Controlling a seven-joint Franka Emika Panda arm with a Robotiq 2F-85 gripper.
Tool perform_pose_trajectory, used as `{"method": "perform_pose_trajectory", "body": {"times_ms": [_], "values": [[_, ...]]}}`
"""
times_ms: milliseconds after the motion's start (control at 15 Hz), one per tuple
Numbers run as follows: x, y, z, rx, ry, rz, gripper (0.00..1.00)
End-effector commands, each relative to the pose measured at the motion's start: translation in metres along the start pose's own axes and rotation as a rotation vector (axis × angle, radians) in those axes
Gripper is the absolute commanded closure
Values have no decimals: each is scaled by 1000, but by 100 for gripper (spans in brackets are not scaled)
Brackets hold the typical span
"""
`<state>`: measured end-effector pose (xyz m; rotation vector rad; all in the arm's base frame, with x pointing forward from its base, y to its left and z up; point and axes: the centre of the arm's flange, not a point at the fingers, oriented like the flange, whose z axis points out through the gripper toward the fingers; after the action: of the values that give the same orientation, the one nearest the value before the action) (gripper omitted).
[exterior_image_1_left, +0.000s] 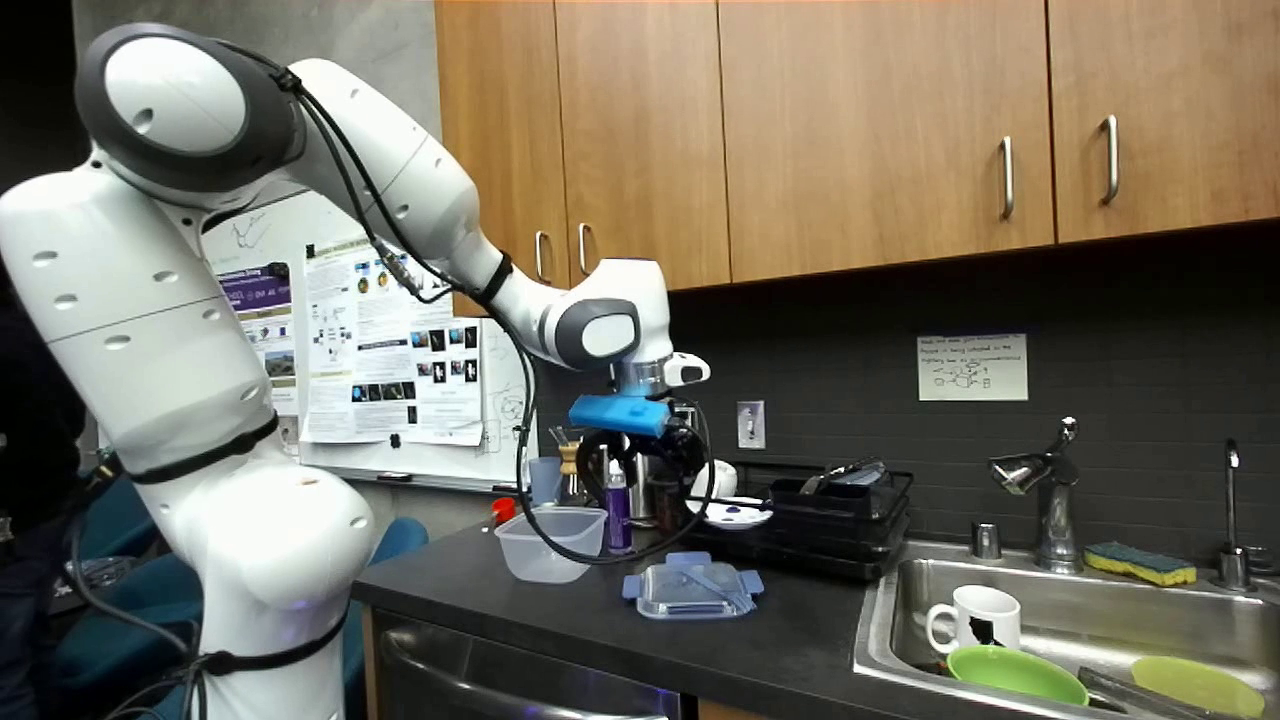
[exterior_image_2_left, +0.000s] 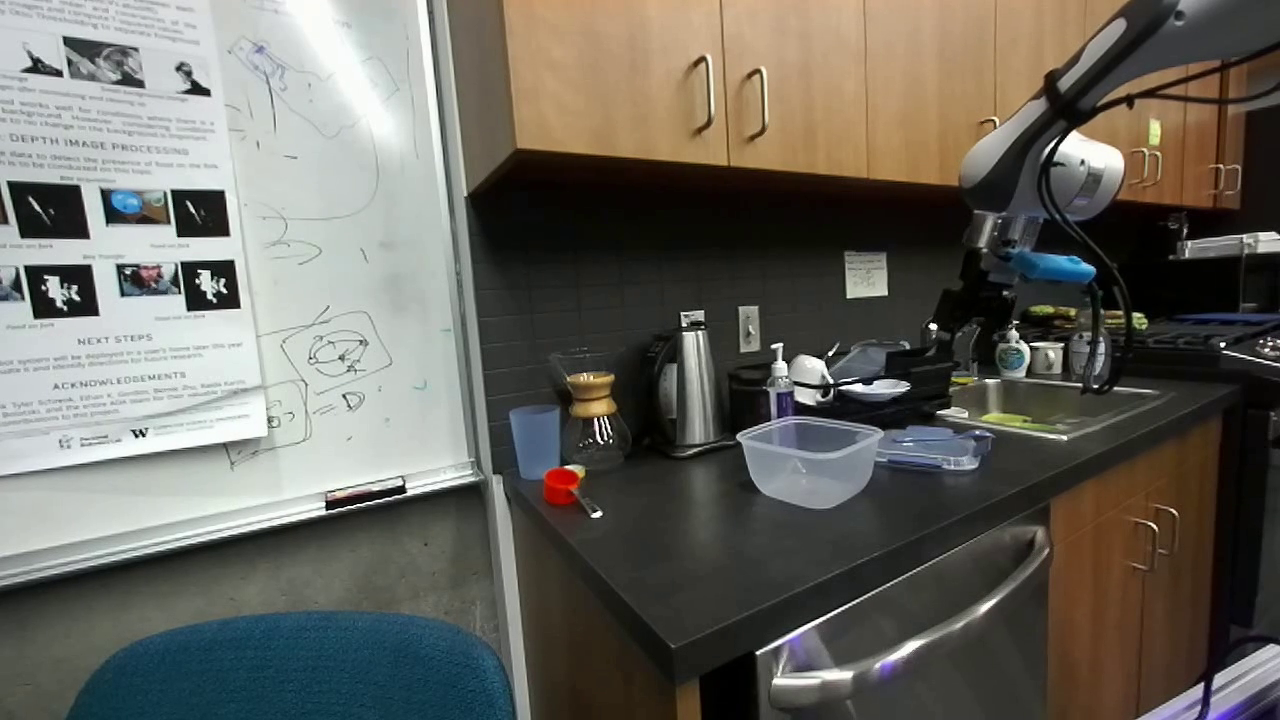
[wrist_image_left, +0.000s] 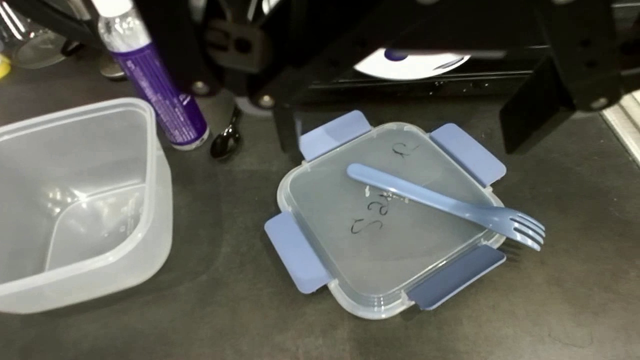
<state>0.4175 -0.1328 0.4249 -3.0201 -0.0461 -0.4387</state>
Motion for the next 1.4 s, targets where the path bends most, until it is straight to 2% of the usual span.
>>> {"method": "perform_pose_trajectory", "body": {"times_ms": [0,333,733,933,1333], "values": [[8,21,-1,7,64,146,0],[15,44,7,-26,152,344,0],[27,78,26,-125,264,540,0],[33,94,29,-185,353,633,0],[45,101,26,-218,451,691,0]]}}
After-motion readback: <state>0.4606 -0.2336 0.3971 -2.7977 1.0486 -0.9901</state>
